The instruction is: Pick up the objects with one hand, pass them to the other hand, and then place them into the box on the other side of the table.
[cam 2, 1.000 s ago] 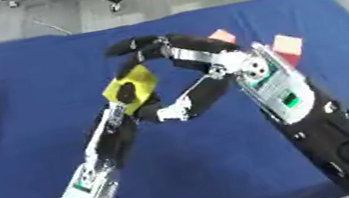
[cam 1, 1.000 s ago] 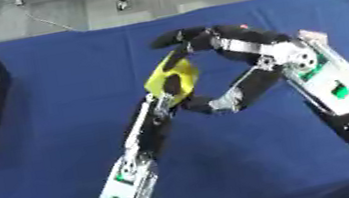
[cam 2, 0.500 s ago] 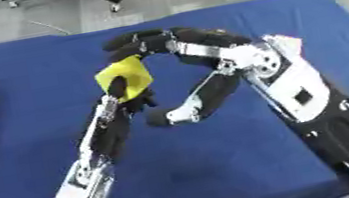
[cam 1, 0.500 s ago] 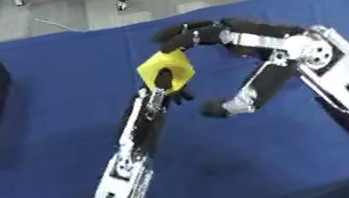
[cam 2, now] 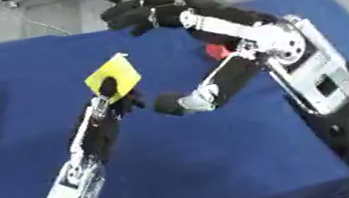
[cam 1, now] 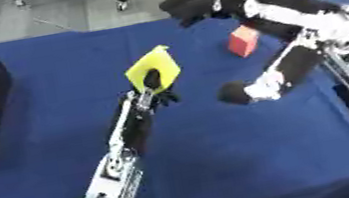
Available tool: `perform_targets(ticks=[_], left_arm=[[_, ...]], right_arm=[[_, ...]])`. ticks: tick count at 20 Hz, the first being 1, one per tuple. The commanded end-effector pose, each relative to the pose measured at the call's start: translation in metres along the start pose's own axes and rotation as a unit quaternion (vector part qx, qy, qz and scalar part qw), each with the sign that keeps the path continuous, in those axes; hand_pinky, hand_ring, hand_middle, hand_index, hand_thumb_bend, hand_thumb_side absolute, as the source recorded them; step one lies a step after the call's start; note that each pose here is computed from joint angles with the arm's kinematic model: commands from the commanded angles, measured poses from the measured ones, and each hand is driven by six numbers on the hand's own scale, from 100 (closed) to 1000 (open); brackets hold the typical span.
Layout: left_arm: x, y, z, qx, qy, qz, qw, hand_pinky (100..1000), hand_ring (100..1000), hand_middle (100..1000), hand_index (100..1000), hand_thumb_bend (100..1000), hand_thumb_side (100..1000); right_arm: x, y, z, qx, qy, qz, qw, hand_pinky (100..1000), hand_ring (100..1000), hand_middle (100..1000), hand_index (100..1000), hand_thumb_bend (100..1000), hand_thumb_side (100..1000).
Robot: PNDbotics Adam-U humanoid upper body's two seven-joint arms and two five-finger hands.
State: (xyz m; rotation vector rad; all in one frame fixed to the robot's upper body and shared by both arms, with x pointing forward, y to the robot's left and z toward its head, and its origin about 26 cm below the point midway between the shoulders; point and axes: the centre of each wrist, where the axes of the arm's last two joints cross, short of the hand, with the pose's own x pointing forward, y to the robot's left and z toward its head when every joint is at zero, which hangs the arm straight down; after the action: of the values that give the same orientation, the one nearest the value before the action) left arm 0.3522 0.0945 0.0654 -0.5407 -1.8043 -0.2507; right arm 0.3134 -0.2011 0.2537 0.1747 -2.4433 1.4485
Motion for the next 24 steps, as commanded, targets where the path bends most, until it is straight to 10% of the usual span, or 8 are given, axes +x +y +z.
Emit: perform_targets(ticks=[1, 14, 24], left_arm=[[0.014, 0.018, -0.001, 0.033, -0.022, -0.015, 0.999, 898, 489, 292, 512, 100, 656], [0.084, 0.128, 0.002, 0.195, -0.073, -0.141, 0.968, 893, 481, 279, 508, 100, 605], [0.142, 0.224, 0.016, 0.340, -0.041, -0.322, 0.883, 880, 477, 264, 514, 100, 540]], right_arm=[[0.009, -0.017, 0.006, -0.031, -0.006, 0.027, 0.999, 887, 1000, 944, 950, 395, 441], [0.004, -0.007, 0.023, -0.038, 0.005, 0.026, 0.999, 887, 1000, 947, 948, 381, 454], [0.001, 0.007, 0.031, -0.015, 0.017, 0.007, 1.000, 888, 1000, 955, 946, 371, 466]])
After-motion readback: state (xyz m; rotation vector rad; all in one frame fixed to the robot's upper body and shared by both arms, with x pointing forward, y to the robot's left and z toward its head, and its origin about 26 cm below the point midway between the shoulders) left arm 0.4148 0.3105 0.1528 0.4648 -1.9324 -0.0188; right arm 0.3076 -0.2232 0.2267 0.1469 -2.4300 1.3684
